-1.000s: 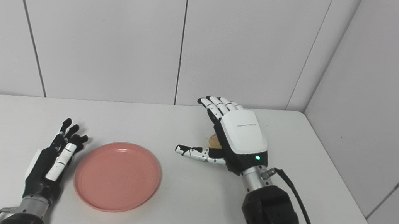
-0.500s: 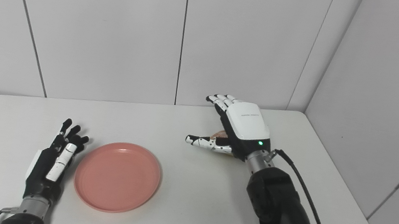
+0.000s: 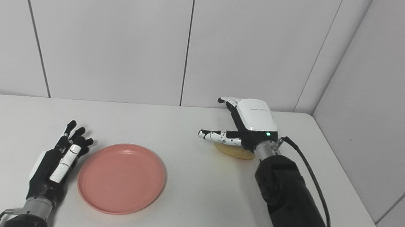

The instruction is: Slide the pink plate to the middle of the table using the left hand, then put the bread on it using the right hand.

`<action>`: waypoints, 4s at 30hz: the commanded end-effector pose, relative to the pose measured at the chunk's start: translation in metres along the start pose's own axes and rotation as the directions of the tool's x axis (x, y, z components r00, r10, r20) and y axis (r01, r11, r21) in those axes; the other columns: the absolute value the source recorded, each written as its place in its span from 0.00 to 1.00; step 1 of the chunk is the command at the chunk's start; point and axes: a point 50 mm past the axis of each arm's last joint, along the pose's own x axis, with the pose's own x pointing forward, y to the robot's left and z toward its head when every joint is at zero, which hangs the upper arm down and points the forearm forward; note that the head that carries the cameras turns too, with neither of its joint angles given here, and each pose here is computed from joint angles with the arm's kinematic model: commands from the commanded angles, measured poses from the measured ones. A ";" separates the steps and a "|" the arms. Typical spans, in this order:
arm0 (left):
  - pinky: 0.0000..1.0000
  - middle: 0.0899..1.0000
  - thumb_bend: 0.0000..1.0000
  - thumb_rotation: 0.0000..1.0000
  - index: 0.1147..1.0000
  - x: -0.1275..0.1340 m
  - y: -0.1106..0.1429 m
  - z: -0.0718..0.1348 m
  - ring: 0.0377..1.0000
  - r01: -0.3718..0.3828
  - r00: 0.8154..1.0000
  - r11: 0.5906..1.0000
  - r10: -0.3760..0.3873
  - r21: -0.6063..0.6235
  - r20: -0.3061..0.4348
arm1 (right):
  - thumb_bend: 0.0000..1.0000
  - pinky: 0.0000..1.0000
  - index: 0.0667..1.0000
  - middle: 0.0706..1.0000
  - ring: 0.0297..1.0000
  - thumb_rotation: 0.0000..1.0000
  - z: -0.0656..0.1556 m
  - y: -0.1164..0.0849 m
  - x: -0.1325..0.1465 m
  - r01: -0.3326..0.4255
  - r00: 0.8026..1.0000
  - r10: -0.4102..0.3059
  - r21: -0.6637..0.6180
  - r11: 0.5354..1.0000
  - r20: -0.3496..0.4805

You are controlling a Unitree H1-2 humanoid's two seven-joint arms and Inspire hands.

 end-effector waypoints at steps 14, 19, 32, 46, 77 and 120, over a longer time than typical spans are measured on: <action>0.92 0.97 0.79 0.69 1.00 -0.015 0.008 -0.016 0.87 -0.018 0.998 1.000 0.017 -0.025 -0.065 | 0.84 0.64 0.77 0.81 0.80 0.85 -0.016 -0.013 0.020 0.010 1.000 -0.012 -0.078 0.997 -0.028; 0.93 0.98 0.79 0.69 1.00 -0.014 0.011 -0.015 0.87 -0.022 0.998 0.999 0.020 -0.029 -0.067 | 0.83 0.68 0.78 0.80 0.79 0.85 -0.024 -0.009 0.022 -0.012 0.999 0.007 -0.086 0.996 -0.054; 0.91 0.96 0.80 0.69 1.00 -0.021 0.010 -0.016 0.86 -0.017 0.997 1.000 0.015 -0.024 -0.071 | 0.82 0.67 0.78 0.80 0.79 0.83 -0.045 -0.001 0.026 -0.078 0.991 0.068 -0.076 0.994 -0.118; 0.92 0.95 0.78 0.68 1.00 -0.022 0.012 -0.017 0.86 -0.012 0.997 1.000 0.010 -0.017 -0.083 | 0.81 0.51 0.76 0.71 0.62 0.70 -0.050 0.027 0.025 -0.132 0.979 0.122 -0.052 0.990 -0.166; 0.94 0.91 0.72 0.66 1.00 -0.022 0.007 -0.016 0.84 -0.016 0.994 0.998 0.009 -0.065 -0.106 | 0.50 0.17 0.45 0.27 0.20 0.14 -0.042 0.027 0.018 0.039 0.998 -0.042 0.078 0.996 0.036; 0.89 0.93 0.80 0.67 1.00 -0.021 -0.043 -0.022 0.82 -0.015 0.994 0.998 0.008 -0.062 -0.108 | 0.50 0.10 0.45 0.17 0.12 0.13 0.036 -0.059 0.014 0.110 0.930 -0.196 0.274 0.955 0.310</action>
